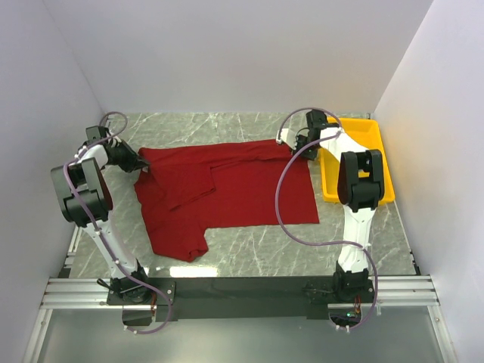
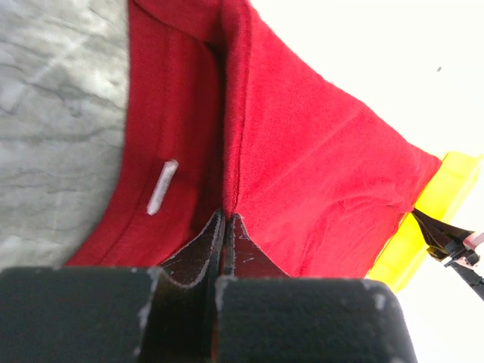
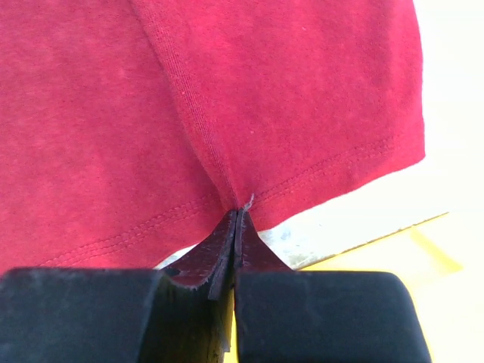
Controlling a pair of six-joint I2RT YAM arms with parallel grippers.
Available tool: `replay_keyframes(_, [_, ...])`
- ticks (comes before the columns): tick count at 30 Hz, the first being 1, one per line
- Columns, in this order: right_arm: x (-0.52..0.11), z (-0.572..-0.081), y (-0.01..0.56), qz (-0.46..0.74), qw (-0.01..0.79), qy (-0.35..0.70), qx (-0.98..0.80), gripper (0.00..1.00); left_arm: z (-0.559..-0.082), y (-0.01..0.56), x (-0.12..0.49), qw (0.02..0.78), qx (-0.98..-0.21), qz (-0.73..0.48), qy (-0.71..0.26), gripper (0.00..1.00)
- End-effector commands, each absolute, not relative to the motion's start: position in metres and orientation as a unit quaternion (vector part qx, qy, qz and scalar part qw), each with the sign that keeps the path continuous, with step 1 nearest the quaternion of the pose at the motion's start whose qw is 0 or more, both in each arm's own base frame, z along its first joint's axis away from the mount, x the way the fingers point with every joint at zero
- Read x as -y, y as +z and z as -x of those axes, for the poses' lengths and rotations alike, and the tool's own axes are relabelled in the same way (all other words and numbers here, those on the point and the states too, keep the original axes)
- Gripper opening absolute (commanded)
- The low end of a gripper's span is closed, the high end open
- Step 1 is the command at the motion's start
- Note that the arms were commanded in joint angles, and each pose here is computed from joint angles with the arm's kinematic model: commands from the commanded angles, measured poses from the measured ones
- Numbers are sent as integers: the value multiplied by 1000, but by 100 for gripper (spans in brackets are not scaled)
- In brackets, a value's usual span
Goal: Fold and stack the t-shirts
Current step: Fold the tshirt
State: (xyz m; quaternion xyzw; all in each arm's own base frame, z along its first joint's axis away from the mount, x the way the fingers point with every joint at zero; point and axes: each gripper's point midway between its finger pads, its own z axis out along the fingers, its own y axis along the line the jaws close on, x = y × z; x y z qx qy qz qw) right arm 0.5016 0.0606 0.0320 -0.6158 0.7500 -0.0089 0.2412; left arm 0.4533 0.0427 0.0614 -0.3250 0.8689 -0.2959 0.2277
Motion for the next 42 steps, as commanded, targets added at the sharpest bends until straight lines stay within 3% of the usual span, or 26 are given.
replay_keyframes(1, [-49, -513, 42, 598, 261, -35, -757, 0, -459, 67, -53, 234, -871, 317, -293, 1])
replay_keyframes(15, [-38, -514, 38, 581, 265, -59, -767, 0, -464, 50, -80, 216, -871, 349, -270, 1])
replay_keyframes(16, [-39, -512, 38, 586, 263, -56, -765, 2, -464, 50, -79, 215, -871, 349, -272, 2])
replay_keyframes(17, [-40, -511, 40, 586, 267, -53, -763, 15, -466, 50, -79, 215, -870, 349, -274, 3])
replay_keyframes(19, [-47, -505, 45, 590, 277, -36, -758, 30, -470, 54, -79, 223, -868, 344, -282, 9])
replay_keyframes(22, [-57, -501, 64, 584, 310, -16, -750, 38, -476, 64, -78, 237, -864, 335, -291, 24])
replay_keyframes(24, [-63, -500, 78, 580, 326, 0, -746, 39, -483, 80, -80, 259, -862, 323, -293, 36])
replay_keyframes(27, [-73, -495, 101, 572, 349, 29, -742, 39, -493, 109, -87, 301, -857, 306, -286, 43])
replay_keyframes(32, [-93, -489, 136, 538, 384, 78, -746, 39, -502, 141, -101, 361, -846, 290, -265, 45])
replay_keyframes(42, [-149, -443, 134, 415, 343, 252, -804, 40, -538, 113, -95, 349, -822, 327, -309, 49])
